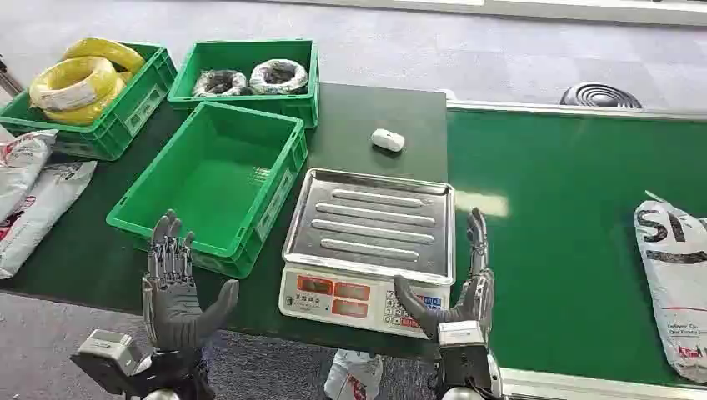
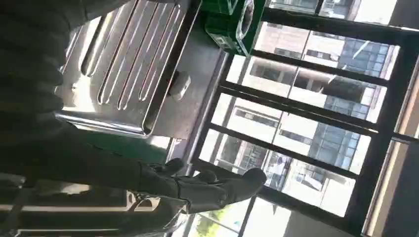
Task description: Moved the parcel from conveyor to table for the left to box.
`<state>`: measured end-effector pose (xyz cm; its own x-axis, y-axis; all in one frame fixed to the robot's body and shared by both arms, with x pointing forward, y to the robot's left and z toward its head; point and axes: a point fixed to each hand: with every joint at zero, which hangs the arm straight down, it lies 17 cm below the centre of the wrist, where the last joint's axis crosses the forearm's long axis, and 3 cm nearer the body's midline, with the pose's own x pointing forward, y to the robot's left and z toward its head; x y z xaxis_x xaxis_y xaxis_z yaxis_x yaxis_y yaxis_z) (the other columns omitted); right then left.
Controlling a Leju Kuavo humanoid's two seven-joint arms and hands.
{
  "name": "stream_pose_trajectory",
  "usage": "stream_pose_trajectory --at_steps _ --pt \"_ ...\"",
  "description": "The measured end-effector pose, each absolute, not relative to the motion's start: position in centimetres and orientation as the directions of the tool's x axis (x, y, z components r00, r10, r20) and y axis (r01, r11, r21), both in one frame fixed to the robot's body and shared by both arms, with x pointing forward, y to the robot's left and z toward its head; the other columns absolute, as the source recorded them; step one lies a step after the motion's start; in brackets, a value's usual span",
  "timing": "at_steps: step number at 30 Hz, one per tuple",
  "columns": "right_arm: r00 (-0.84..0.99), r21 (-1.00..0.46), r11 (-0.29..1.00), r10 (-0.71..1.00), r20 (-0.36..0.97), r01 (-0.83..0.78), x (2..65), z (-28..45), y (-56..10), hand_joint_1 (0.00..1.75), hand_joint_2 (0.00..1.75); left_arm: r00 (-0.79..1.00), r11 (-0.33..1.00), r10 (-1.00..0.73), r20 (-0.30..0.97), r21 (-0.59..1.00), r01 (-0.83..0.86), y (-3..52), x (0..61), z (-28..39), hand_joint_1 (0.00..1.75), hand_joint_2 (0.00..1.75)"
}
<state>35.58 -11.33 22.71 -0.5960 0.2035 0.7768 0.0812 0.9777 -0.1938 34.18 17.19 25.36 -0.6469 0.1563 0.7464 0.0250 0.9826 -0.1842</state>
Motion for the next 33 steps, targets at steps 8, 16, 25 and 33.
stream_pose_trajectory --at_steps 8,16,25,33 --pt "-0.615 -0.442 0.830 0.551 0.563 0.340 35.5 24.7 -11.9 0.00 1.75 -0.649 0.979 0.170 0.741 -0.204 0.023 17.5 34.4 25.5 0.00 1.75" --pt "-0.018 -0.638 0.044 0.999 0.047 0.769 40.1 29.3 -29.3 0.00 1.75 -0.601 0.971 0.205 0.772 -0.236 0.028 17.9 35.2 23.2 0.00 1.75" --pt "0.509 -0.726 -0.252 0.847 0.155 0.640 42.1 25.8 -49.4 0.00 1.75 -0.539 0.972 0.234 0.809 -0.199 0.124 17.7 36.2 20.2 0.00 1.75" --pt "0.621 -0.848 -0.348 0.783 -0.028 0.400 44.3 20.9 -60.5 0.00 1.75 -0.516 0.971 0.236 0.824 -0.181 0.154 18.3 37.9 19.2 0.00 1.75"
